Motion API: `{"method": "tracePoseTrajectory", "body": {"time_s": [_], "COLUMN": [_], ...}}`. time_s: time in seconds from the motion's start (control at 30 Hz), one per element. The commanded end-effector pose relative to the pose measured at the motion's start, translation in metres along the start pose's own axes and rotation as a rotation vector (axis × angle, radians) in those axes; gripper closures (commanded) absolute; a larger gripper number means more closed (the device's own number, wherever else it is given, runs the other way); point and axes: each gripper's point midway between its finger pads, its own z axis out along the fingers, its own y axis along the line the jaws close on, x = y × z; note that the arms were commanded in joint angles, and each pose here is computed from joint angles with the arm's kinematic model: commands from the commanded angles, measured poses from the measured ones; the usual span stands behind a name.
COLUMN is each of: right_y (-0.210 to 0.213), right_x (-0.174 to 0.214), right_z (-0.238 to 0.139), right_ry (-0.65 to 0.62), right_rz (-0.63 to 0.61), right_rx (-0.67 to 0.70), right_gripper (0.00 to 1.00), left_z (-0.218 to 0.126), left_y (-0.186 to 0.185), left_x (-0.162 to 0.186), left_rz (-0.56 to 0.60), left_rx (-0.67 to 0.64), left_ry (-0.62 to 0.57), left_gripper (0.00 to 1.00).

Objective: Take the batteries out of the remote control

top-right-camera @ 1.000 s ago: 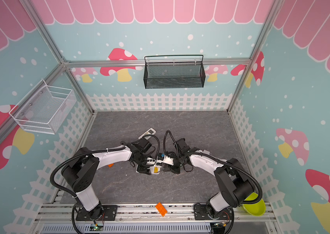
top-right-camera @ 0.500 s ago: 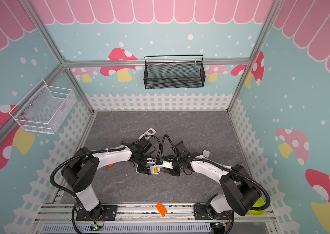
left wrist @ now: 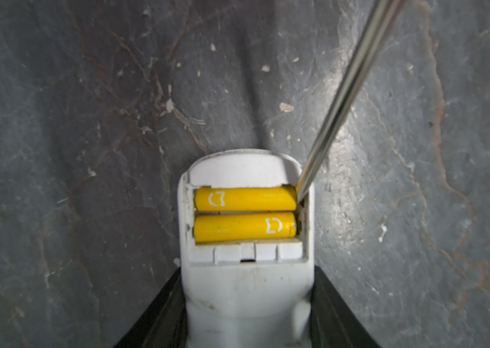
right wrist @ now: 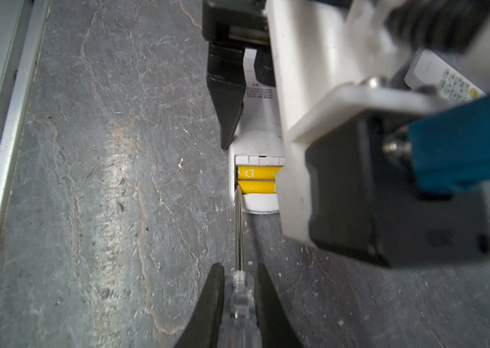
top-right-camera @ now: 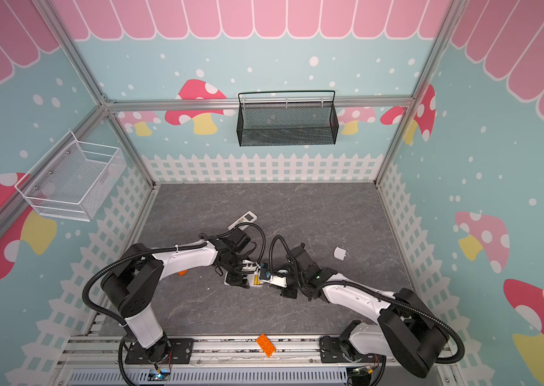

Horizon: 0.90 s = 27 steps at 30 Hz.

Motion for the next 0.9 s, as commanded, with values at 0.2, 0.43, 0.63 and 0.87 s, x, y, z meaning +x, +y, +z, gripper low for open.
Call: {"method": "tracePoseTrajectory", "body": {"time_s": [0.2,0.43,0.63,0.87], "right_y": [-0.050,-0.051,-0.052,-0.031], "right_x": [0.001,-0.004,-0.007,-0.017], "right_z": [-0.015,-0.019,-0.019,-0.022], "right_ry": [0.027,0.001,-0.009,-0.072], "right_rz": [-0.005,-0.012,-0.019,-0.039], "right_rx": [0.265,0.283,0.281,0.164], "right_gripper": [1.00,1.00,1.00,1.00], "left_z": [0.016,0.016,0.016,0.016], "left_y": [-0.028,-0.029,-0.028,-0.028], "left_x": [0.026,0.026,0.027,0.027], "left_rz": [-0.007,-0.007,-0.008,-0.008], "left_rx": [0.093,0.095,0.092,0.091], "left_ry": [0.095,0.098,0.098,0.097], "left_gripper": [0.46,0.46,0.46,0.46]}}
